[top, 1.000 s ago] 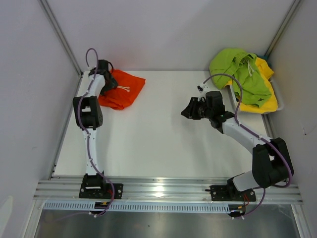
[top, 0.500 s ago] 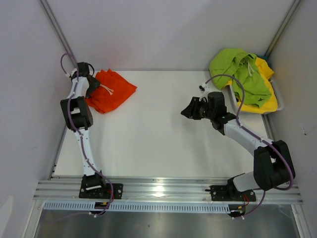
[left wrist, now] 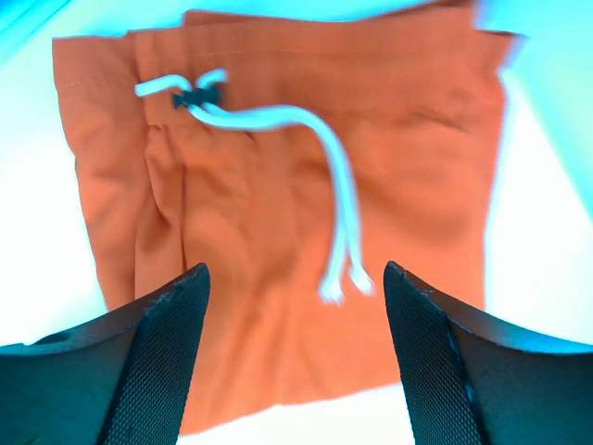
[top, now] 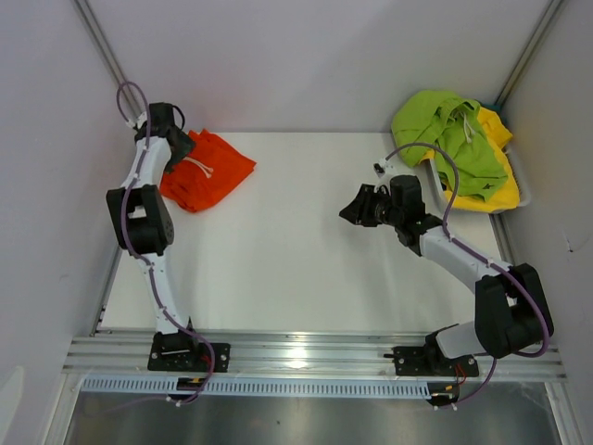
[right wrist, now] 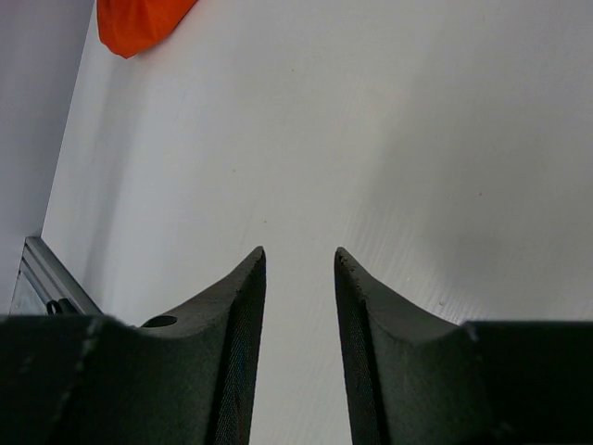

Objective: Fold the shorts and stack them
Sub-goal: Neatly place the folded shorts to the corner

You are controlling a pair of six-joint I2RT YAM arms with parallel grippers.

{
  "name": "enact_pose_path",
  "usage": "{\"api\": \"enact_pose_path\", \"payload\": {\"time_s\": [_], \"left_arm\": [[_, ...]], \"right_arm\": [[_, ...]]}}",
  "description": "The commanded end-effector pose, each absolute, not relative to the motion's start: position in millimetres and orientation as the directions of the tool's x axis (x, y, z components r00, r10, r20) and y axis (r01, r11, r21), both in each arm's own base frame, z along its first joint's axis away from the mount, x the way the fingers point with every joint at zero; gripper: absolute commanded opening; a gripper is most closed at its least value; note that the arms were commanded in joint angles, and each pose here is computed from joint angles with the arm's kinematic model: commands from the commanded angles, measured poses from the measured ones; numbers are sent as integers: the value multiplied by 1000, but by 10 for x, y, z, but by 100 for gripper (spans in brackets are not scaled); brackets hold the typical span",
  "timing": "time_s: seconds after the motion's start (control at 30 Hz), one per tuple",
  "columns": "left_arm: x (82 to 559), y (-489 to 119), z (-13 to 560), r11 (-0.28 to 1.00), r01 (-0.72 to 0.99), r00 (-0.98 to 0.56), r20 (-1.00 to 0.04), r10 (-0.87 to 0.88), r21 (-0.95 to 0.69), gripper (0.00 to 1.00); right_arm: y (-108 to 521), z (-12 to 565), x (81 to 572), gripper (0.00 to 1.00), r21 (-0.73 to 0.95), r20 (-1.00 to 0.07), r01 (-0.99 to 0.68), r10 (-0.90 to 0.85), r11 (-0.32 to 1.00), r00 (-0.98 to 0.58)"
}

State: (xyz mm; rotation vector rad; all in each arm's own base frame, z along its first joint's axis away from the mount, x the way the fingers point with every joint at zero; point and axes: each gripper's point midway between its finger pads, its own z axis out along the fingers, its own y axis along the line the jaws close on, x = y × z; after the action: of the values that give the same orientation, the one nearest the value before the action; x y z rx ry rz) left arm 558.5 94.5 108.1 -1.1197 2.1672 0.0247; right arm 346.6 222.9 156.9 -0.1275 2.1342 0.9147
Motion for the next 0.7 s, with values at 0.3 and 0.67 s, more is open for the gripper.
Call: {"api": "enact_pose_path", "payload": {"time_s": [0.3,0.67], "left_arm": [[4649,534,1295,731,-636,-507,-580,-637,-247,85],[4381,548,961,734,-639,-513,-583,-630,-231,85]], "right_arm": [[2282,1681,3486,43,564,-738,-414,212,715,-641],[2266,1658,3467,47,565,-737,-413,212,714,-642]]}}
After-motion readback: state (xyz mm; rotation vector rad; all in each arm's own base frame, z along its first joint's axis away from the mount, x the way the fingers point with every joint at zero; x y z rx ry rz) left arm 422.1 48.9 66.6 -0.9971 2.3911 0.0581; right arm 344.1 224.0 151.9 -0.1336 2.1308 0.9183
